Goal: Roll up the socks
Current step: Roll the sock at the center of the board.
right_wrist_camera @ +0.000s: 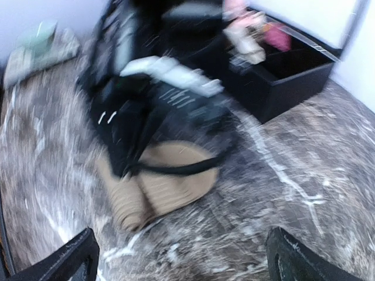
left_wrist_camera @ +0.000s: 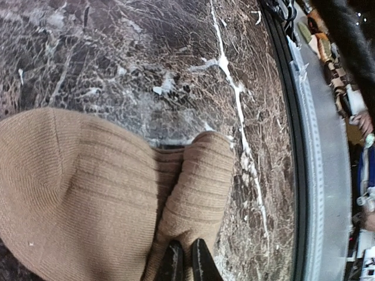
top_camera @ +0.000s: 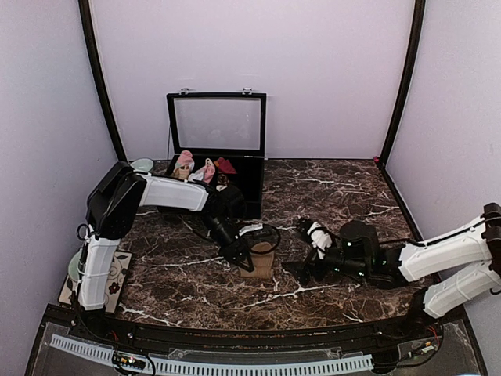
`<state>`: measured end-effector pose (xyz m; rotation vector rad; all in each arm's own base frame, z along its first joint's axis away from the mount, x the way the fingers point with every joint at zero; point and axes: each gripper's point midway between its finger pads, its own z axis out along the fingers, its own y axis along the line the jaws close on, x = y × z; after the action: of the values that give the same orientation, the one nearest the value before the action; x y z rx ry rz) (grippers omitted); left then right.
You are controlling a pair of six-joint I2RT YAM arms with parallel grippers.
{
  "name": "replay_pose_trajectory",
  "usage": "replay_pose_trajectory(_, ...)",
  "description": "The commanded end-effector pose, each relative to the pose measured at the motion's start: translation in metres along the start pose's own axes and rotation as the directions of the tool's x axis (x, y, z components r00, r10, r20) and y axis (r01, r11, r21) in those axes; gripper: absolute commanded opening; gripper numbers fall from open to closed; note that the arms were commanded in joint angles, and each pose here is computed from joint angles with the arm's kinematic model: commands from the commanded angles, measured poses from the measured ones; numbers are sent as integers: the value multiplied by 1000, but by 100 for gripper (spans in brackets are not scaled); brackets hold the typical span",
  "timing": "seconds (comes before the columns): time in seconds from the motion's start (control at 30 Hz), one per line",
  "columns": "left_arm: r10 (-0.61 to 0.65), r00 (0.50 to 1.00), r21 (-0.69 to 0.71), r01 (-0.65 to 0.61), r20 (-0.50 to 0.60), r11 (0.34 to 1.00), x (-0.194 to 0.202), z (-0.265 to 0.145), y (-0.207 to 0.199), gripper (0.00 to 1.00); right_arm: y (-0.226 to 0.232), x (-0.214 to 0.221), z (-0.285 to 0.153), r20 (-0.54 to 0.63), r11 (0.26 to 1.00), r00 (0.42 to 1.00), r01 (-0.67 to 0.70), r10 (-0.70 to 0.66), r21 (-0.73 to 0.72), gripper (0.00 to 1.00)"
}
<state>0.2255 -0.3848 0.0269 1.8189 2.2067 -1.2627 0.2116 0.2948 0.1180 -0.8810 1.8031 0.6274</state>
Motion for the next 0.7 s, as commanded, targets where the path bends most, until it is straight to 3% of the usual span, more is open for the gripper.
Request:
replay_pose_trajectory(0.0,-207,961,-14,208,-182,978,61,20,23,5,39,36,20,-146,902,894,403,-424,-154,99)
replay_pose_trajectory(0.13,-268,947,64,283,-178,957,57,20,21,5,67,44,23,-76,791,804,557,-590,-253,77)
replay_pose_trajectory(0.27,-287,938,68,305,-193,950,63,22,25,5,73,39,40,-62,729,742,633,-667,-260,61)
replay_pose_trajectory(0.5,-304,930,44,319,-206,947,66,25,31,6,75,52,75,-91,668,676,684,-732,-291,47)
replay_pose_trajectory(0.67,-303,928,32,317,-217,948,69,25,33,6,68,59,94,-125,694,693,657,-710,-296,41)
